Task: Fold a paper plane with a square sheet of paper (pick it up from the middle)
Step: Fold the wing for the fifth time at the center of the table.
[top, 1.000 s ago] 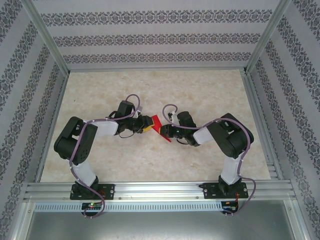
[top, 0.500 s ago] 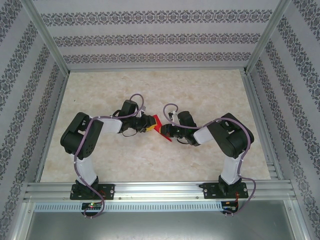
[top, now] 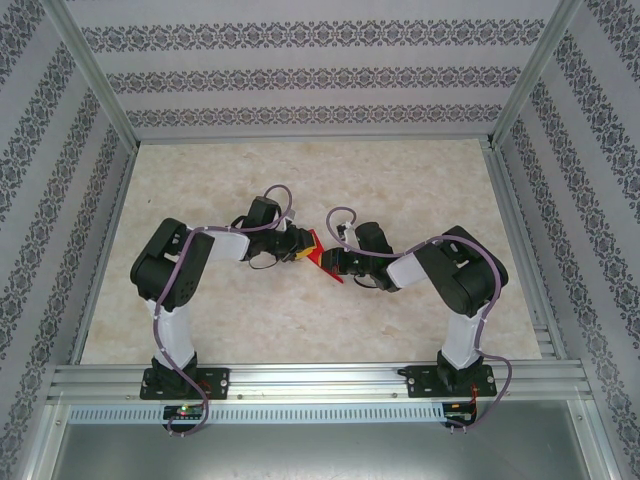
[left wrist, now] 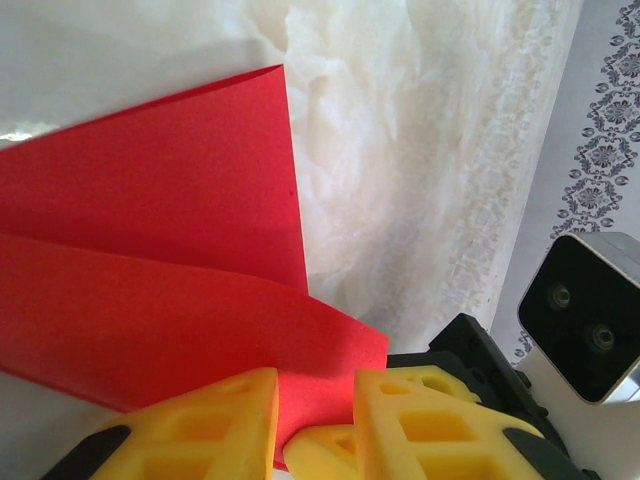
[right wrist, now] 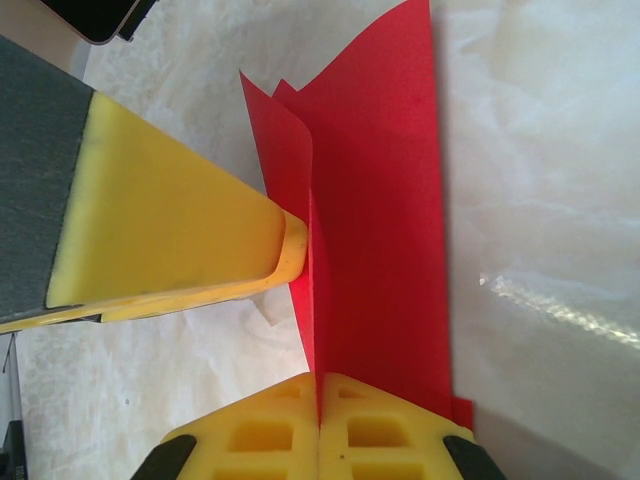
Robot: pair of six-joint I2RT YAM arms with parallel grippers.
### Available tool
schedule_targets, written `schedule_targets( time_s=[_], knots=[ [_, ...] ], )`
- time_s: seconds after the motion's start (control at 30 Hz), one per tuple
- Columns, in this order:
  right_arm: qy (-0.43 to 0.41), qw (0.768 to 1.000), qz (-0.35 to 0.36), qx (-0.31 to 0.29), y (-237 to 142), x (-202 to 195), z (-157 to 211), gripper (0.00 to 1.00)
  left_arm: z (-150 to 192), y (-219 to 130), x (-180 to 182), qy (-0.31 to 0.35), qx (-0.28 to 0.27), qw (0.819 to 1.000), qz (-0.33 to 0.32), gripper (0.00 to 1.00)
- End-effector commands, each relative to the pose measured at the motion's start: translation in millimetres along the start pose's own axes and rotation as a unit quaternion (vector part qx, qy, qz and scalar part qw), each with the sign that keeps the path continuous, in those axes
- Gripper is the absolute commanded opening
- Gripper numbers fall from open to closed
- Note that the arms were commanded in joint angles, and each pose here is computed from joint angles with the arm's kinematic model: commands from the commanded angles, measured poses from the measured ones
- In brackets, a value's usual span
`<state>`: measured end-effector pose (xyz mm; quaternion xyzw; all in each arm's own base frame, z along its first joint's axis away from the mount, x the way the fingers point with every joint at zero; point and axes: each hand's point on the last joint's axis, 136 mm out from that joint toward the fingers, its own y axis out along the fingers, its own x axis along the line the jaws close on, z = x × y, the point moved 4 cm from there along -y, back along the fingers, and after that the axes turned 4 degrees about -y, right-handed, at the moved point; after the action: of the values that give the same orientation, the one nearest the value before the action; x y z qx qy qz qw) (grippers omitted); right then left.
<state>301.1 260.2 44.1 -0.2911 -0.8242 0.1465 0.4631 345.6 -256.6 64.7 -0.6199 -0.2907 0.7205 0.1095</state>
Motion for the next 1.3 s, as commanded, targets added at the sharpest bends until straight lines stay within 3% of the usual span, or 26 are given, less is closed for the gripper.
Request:
schedule_targets(
  time_s=[0.0,0.23,0.5,1.03,1.27],
  knots=[
    [0.013,1.0,-0.001,0.005,1,-5,-1,0.03,1,5,0,0.016,0.009,1.0,-0.008,0.27],
    [0.014,1.0,-0.013,0.005,-8,8,-9,0.15,2,7,14,0.008,0.009,0.999,-0.035,0.26],
    [0.022,0.999,-0.026,0.024,-14,18,-9,0.18,3,9,17,0.006,0.009,0.999,-0.036,0.25],
    [0.046,0.997,0.02,0.063,-18,-3,19,0.11,2,9,14,0.009,0.014,0.999,-0.035,0.24],
    [0.073,0.994,0.035,0.067,-15,-17,25,0.06,2,3,-7,0.03,0.018,0.999,-0.006,0.25]
  ],
)
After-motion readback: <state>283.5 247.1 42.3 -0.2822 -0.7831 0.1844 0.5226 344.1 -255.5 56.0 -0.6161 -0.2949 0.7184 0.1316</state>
